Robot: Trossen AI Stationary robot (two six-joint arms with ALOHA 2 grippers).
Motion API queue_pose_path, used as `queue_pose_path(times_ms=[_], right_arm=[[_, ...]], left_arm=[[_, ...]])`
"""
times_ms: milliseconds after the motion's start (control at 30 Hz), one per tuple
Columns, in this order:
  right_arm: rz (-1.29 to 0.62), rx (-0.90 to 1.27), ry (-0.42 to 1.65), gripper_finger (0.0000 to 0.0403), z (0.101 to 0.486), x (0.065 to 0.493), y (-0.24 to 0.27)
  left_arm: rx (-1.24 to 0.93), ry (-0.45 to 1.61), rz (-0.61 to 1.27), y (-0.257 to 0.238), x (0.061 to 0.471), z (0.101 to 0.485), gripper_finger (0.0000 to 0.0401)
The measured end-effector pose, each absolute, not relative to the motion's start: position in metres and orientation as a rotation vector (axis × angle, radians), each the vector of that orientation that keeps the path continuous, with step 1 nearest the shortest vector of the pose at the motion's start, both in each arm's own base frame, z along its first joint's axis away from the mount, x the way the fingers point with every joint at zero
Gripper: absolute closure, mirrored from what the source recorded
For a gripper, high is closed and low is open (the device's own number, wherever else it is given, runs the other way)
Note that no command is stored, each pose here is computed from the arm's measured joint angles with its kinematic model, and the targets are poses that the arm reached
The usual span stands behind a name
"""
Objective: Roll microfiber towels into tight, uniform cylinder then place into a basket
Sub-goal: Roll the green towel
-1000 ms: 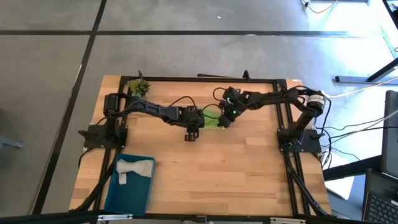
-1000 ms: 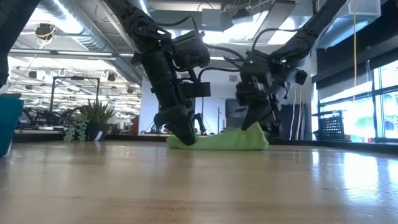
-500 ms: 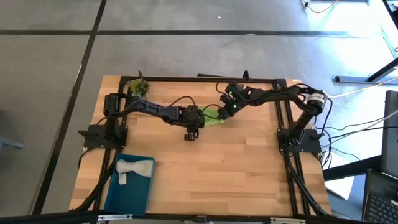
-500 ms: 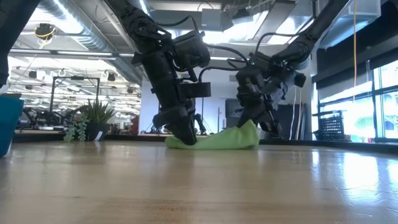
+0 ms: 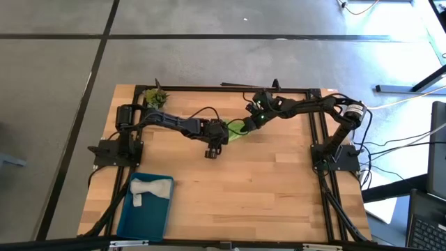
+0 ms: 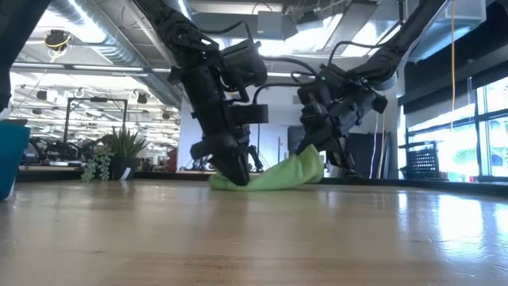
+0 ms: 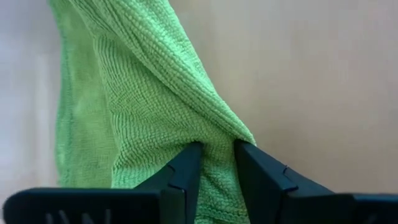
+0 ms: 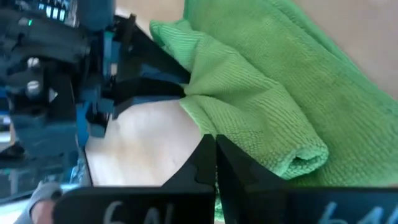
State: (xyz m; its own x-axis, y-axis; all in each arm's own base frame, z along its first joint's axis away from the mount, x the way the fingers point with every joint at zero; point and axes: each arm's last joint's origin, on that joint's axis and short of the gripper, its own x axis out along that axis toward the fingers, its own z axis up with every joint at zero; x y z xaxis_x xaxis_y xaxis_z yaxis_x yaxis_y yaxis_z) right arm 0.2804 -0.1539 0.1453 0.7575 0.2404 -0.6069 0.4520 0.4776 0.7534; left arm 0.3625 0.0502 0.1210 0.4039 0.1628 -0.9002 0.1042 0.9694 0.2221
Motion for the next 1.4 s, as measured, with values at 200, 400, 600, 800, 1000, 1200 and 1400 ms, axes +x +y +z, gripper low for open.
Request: queue_pose_path(times_ms=[200, 400, 600, 800, 1000, 1200, 1400], right_arm=[[-0.079, 1.105, 0.766, 0.04, 0.146, 0.287, -0.14], [-0.105, 1.118, 0.772, 0.04, 0.145, 0.289, -0.136], [-0.17, 1.133, 0.765, 0.04, 0.145, 0.289, -0.138], [-0.215, 1.159, 0.757, 0.04, 0.144, 0.289, -0.139], [-0.234, 1.152, 0.749, 0.04, 0.144, 0.289, -0.14], [-0.192, 1.148, 0.768, 0.04, 0.145, 0.293, -0.132], [-0.221, 1.154, 0.768, 0.04, 0.144, 0.294, -0.13]], left_arm=[[0.261, 1.201, -0.015, 0.037, 0.36, 0.121, 0.0331], [0.296, 1.203, -0.05, 0.02, 0.36, 0.12, 0.0355], [0.315, 1.202, -0.056, 0.013, 0.361, 0.12, 0.0368], [0.33, 1.201, -0.073, 0.013, 0.361, 0.12, 0.0371], [0.333, 1.199, -0.084, 0.01, 0.361, 0.12, 0.038], [0.359, 1.195, -0.12, -0.006, 0.361, 0.12, 0.0398], [0.383, 1.189, -0.138, -0.018, 0.36, 0.12, 0.04]])
